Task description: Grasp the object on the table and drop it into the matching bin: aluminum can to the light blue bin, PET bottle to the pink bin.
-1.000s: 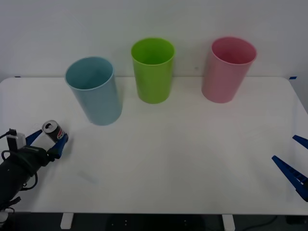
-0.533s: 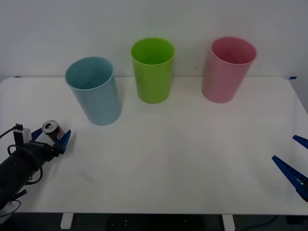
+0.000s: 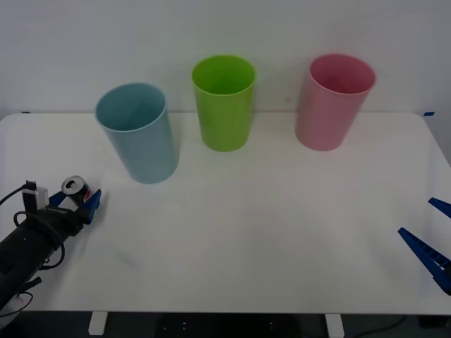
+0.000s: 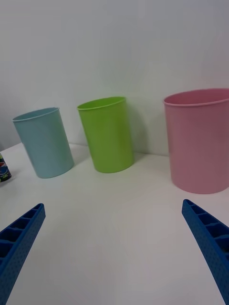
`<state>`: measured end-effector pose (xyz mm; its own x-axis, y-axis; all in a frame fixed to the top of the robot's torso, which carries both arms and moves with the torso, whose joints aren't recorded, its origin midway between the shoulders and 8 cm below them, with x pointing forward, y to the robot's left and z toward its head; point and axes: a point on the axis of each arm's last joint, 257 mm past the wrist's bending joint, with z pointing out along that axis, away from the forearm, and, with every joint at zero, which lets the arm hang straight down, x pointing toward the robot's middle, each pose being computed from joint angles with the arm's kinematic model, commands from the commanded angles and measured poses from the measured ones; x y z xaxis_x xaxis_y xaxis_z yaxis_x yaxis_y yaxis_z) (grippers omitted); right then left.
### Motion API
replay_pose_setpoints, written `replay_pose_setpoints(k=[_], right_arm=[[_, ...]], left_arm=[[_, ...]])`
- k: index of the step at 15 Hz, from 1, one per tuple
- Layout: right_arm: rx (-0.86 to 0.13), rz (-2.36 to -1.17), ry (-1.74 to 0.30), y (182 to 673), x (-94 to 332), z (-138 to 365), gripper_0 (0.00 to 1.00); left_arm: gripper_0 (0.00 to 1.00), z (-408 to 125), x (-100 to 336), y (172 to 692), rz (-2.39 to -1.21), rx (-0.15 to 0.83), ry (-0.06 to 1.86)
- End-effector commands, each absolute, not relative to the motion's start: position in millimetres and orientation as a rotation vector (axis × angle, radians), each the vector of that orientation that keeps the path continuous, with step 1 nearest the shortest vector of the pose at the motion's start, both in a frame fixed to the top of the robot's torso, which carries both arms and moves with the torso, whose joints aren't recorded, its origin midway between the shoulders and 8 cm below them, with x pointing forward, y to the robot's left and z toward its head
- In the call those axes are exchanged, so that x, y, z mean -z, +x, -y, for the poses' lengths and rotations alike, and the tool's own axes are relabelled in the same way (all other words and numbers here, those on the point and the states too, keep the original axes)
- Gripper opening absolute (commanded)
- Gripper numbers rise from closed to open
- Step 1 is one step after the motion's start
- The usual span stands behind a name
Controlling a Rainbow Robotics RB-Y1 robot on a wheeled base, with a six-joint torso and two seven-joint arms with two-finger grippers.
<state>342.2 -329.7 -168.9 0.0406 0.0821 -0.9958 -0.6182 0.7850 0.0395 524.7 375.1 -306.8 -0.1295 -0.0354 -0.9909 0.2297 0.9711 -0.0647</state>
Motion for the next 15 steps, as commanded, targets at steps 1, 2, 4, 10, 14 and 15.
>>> replay_pose_setpoints(k=[1,2,4,10,14,15], right_arm=[[-0.567,-1.441,-0.465,342,169,330,1.00],[-0.567,-1.441,-0.465,342,169,330,1.00],[-0.567,-1.441,-0.465,342,169,330,1.00],[-0.567,-1.441,-0.465,342,169,330,1.00],[-0.567,-1.441,-0.465,342,169,330,1.00],[-0.567,-1.441,-0.465,342,169,330,1.00]], left_arm=[[0.00,-375,306,525,-1.685,0.231,0.146],[0.00,-374,306,526,-1.689,0.229,0.147],[0.00,-372,307,527,-1.690,0.233,0.148],[0.00,-371,305,528,-1.686,0.235,0.150],[0.00,-369,286,529,-1.648,0.260,0.171],[0.00,-370,280,530,-1.636,0.263,0.175]])
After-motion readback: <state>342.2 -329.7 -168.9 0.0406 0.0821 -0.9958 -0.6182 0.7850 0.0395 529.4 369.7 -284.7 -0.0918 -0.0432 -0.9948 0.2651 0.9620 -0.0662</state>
